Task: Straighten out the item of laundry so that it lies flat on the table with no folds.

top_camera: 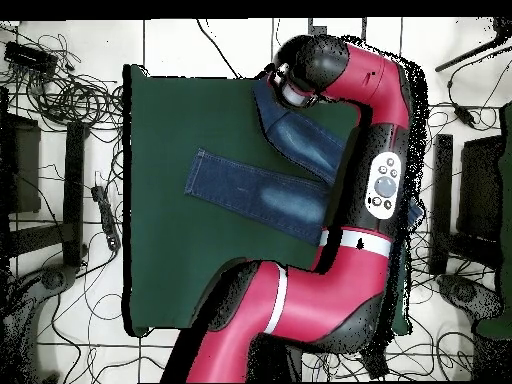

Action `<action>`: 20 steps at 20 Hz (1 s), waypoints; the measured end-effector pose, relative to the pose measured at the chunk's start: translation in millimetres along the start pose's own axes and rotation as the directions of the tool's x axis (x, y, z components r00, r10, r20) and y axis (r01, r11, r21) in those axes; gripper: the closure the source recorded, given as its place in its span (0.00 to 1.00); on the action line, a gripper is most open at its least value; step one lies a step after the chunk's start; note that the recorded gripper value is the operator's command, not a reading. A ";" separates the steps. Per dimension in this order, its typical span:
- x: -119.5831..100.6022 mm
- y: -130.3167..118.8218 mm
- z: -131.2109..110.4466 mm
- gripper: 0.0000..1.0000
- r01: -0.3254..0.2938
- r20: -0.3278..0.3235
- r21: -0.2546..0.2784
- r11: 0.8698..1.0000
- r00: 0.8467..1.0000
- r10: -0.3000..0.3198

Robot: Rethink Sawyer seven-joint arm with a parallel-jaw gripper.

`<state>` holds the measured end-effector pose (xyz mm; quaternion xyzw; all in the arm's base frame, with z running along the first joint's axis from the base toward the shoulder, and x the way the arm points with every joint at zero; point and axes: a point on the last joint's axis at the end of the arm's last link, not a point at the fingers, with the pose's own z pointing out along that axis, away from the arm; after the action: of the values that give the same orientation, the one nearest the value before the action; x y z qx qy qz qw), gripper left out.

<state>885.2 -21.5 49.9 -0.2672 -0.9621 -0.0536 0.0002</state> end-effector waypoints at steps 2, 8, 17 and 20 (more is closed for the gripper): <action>-0.2 -0.4 2.1 0.00 -0.001 0.002 -0.002 1.000 1.000 0.001; 3.7 -3.9 22.4 0.00 -0.007 -0.009 -0.007 1.000 1.000 0.007; 17.1 -4.9 59.4 0.00 -0.025 -0.062 -0.039 0.999 0.998 0.022; 22.2 -1.9 69.2 0.00 -0.038 -0.088 -0.070 0.997 0.996 0.032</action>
<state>867.1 -4.5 -18.5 -0.2815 -0.9538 -0.0998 0.0333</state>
